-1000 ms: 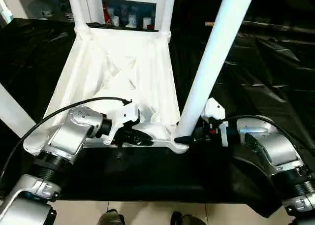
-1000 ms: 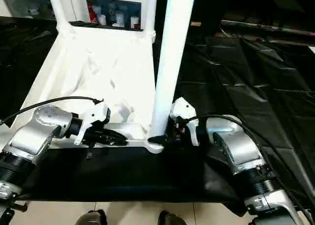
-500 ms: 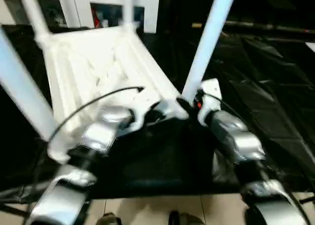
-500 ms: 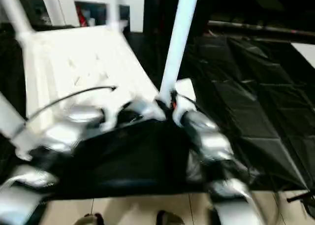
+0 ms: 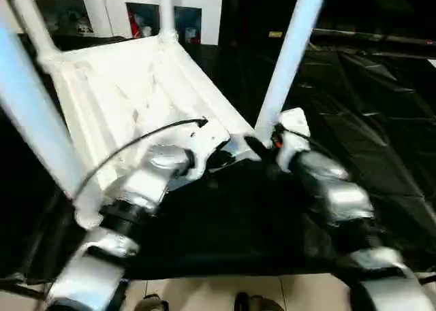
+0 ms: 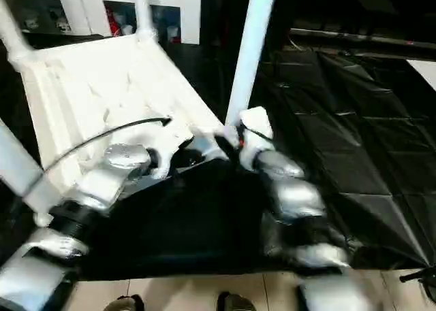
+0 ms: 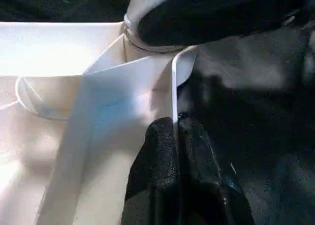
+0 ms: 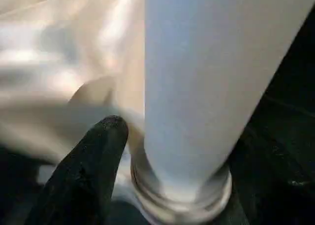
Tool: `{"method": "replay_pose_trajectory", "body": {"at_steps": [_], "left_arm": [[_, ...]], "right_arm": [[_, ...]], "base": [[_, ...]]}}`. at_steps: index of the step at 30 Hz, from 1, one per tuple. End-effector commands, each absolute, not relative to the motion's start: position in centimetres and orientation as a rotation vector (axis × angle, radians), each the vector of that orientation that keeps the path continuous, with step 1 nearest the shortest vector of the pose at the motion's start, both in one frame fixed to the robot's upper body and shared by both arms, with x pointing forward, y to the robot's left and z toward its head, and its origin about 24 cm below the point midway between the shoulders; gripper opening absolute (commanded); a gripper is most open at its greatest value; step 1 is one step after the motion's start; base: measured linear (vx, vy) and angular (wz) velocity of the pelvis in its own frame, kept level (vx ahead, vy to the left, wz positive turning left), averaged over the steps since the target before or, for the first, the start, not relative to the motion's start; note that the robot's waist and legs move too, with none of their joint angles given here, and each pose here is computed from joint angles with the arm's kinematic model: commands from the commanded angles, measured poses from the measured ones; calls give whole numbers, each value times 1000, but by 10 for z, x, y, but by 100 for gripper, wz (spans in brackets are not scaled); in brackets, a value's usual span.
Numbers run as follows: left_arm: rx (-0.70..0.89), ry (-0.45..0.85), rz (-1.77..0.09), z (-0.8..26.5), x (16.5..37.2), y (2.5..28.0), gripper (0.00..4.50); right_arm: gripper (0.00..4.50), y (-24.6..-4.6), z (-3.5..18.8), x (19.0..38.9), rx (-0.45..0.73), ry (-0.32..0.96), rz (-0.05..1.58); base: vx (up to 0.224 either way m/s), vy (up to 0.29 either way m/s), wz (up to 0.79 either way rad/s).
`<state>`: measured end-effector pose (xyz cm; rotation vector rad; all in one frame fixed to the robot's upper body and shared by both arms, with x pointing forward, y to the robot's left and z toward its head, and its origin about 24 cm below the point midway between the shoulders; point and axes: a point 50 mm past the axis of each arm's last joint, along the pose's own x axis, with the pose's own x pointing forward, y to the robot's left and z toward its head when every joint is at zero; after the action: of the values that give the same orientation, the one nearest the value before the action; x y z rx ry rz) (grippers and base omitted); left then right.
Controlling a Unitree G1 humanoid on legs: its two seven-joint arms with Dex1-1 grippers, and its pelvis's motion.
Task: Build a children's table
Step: Rotate leg to tighten
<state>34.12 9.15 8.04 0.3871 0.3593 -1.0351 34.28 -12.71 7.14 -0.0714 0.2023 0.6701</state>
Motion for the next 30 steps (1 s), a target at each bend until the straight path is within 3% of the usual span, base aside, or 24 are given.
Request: {"method": "replay_pose_trajectory", "body": {"at_steps": [1, 9, 18, 30], "left_arm": [[362, 380, -1150, 67, 330, 83, 0], [359, 402, -1458, 72, 306, 113, 0], [314, 426, -1570, 76, 294, 123, 0], [324, 440, -1572, 74, 291, 126, 0]], "right_arm": [[317, -101, 61, 326, -61, 251, 913], [317, -138, 79, 298, -154, 290, 1270], [317, -139, 83, 286, -162, 336, 1433], [219, -140, 79, 283, -207, 377, 1478]], "base": [[0, 0, 0], [0, 0, 0], [0, 0, 0], [0, 0, 0]]}}
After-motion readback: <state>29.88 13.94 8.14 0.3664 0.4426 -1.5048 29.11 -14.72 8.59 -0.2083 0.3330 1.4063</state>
